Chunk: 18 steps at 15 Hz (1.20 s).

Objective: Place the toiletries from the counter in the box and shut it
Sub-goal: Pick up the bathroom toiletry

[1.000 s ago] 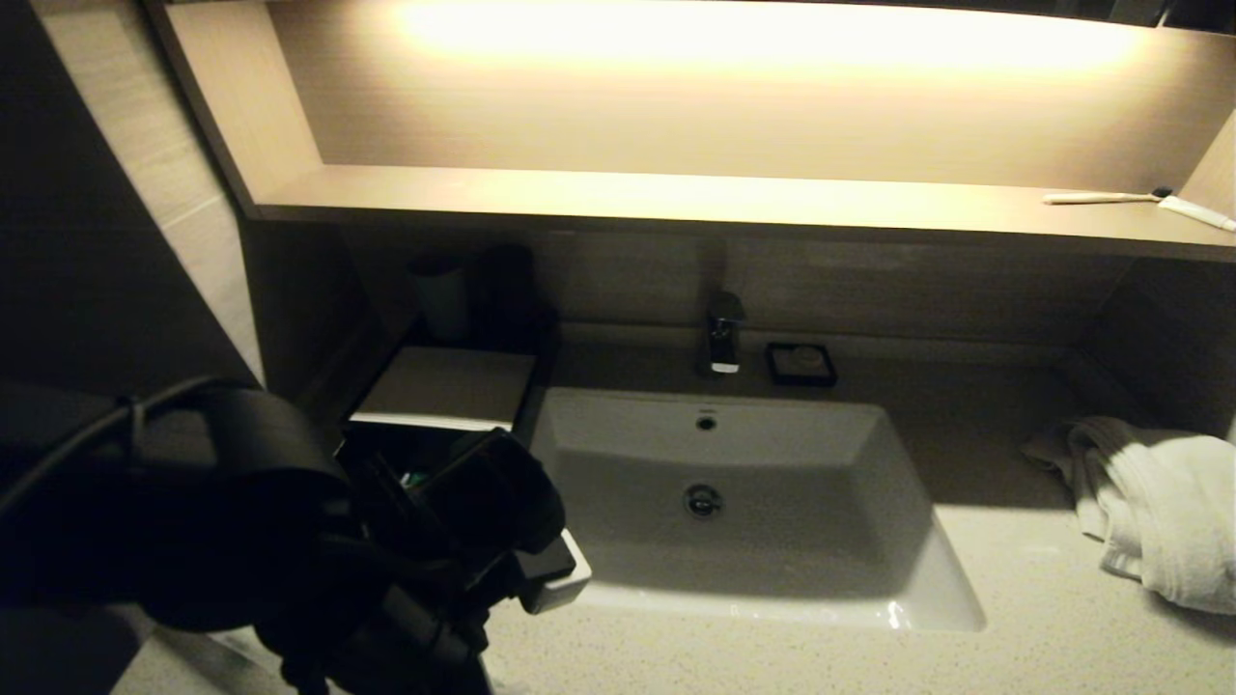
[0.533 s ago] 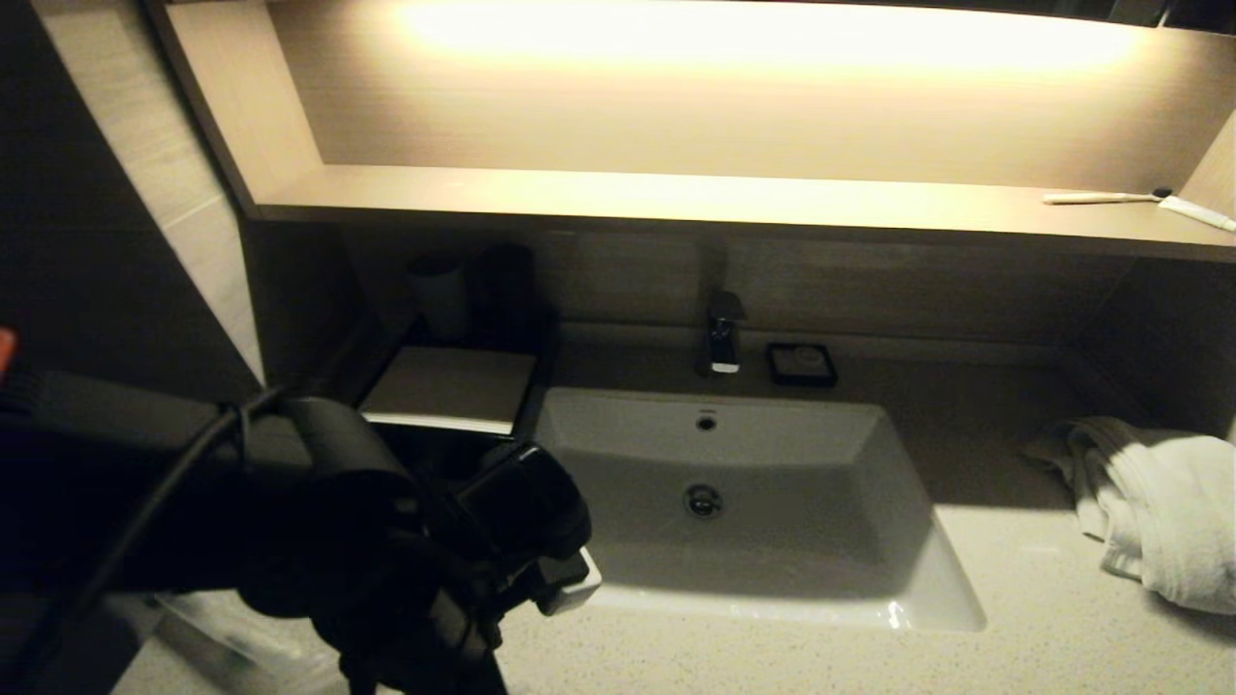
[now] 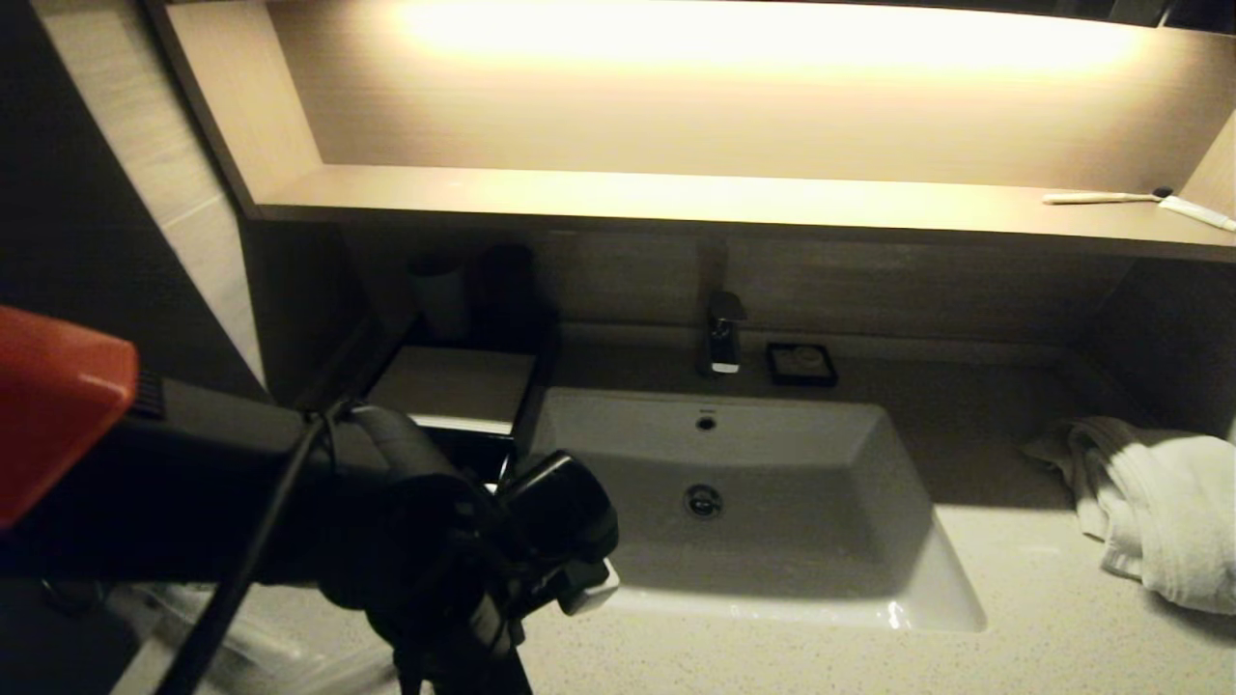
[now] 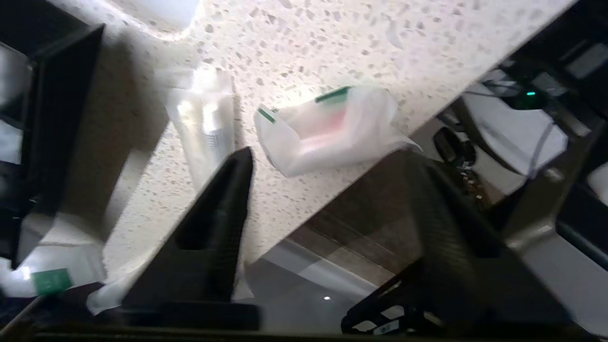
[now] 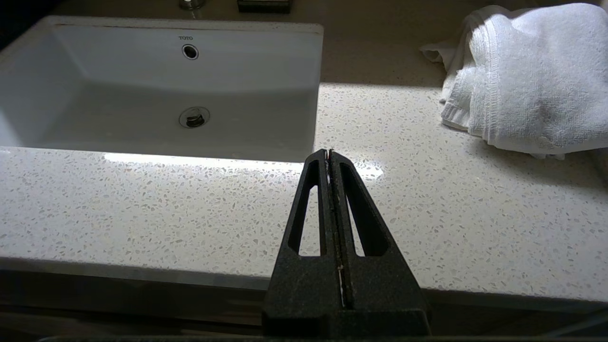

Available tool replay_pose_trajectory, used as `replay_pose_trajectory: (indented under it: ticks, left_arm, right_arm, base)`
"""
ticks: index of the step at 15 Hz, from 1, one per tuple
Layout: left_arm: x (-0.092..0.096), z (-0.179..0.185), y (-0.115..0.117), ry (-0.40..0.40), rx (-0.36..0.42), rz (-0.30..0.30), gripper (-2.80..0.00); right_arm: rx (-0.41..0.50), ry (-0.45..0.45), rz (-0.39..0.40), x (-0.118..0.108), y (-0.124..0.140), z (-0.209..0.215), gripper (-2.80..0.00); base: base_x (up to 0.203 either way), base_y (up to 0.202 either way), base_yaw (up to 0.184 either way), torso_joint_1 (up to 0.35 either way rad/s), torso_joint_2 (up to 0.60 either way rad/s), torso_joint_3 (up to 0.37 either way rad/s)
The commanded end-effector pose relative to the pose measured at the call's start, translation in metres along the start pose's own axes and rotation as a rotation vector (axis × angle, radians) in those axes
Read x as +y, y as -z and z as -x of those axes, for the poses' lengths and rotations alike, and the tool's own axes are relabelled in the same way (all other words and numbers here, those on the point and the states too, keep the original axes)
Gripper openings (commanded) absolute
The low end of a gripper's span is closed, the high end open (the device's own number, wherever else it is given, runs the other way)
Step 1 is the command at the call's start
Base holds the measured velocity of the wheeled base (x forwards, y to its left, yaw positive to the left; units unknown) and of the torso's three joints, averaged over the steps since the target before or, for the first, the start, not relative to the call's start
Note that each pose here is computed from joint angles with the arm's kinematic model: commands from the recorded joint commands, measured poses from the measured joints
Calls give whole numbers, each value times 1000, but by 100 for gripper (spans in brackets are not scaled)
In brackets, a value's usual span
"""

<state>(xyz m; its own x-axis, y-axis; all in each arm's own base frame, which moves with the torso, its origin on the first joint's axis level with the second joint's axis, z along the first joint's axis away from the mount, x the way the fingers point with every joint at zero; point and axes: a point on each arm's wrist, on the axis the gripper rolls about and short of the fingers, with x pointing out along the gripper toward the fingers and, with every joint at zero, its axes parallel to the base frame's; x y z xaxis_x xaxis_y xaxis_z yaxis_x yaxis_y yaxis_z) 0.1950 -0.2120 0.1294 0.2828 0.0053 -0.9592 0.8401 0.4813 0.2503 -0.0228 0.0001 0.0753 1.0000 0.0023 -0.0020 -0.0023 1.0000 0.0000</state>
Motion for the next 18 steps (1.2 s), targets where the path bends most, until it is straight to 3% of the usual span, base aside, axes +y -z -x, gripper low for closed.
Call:
replay_pose_trajectory:
  ticks: [1, 14, 18]
  left_arm:
    - [-3, -6, -4, -12, 21, -11, 0]
    - [-5, -24, -7, -26, 86, -1, 0]
    - [-5, -28, -9, -27, 90, 45, 0]
  right_arm:
    - [1, -1, 0, 0, 0, 0, -280]
    - [0, -1, 0, 0, 0, 0, -280]
    - [0, -1, 0, 0, 0, 0, -280]
  base:
    - [0, 0, 0, 0, 0, 0]
    - [0, 0, 0, 0, 0, 0]
    - [0, 0, 0, 0, 0, 0]
